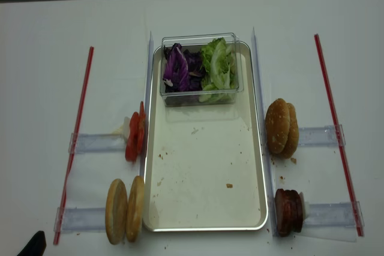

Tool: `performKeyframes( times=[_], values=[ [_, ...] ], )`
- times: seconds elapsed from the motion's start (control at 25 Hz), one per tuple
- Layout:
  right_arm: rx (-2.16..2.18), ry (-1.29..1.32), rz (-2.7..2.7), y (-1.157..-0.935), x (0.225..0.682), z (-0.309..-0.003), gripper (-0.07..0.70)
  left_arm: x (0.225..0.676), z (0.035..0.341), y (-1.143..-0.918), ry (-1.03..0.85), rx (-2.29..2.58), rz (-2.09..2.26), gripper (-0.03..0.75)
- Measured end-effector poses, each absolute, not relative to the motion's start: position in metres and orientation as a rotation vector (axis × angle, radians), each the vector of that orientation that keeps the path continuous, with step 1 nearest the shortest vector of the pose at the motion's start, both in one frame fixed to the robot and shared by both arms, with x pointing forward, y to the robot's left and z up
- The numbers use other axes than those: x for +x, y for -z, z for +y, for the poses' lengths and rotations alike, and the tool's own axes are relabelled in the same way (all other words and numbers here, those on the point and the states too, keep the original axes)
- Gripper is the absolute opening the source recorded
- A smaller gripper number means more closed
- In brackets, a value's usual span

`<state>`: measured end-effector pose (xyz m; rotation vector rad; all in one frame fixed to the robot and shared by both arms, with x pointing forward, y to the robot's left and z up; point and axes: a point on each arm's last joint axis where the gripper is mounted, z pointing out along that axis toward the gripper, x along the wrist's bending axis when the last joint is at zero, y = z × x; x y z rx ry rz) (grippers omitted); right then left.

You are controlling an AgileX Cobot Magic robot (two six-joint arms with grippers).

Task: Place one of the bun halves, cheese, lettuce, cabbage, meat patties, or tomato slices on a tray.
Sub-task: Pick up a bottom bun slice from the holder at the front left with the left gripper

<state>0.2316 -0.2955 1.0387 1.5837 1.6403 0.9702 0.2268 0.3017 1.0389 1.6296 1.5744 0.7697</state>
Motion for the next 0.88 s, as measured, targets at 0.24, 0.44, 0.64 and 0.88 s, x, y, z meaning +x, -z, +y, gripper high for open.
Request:
performKeyframes(
  times=[0.24,0.44,0.64,0.88],
  values=[
    [1.584,-0.970,1.640,-1.039,0.232,-0.295,0.692,0.227,0.302,-1.039,-0.770,1.630,1.574,0.655],
    [1.584,-0.970,1.640,-1.039,0.232,-0.295,0.692,0.227,0.301,-1.039,-0.773,1.642,1.562,0.655],
    [1.584,-0.970,1.640,-1.039,0.232,-0.295,0.692,0.231,0.301,-1.044,-0.726,1.709,1.608,0.655],
    [1.584,-0.970,1.640,-1.039,0.232,-0.295,0.692,0.252,0.298,-1.065,-0.623,1.807,1.705,0.655]
  ],
)
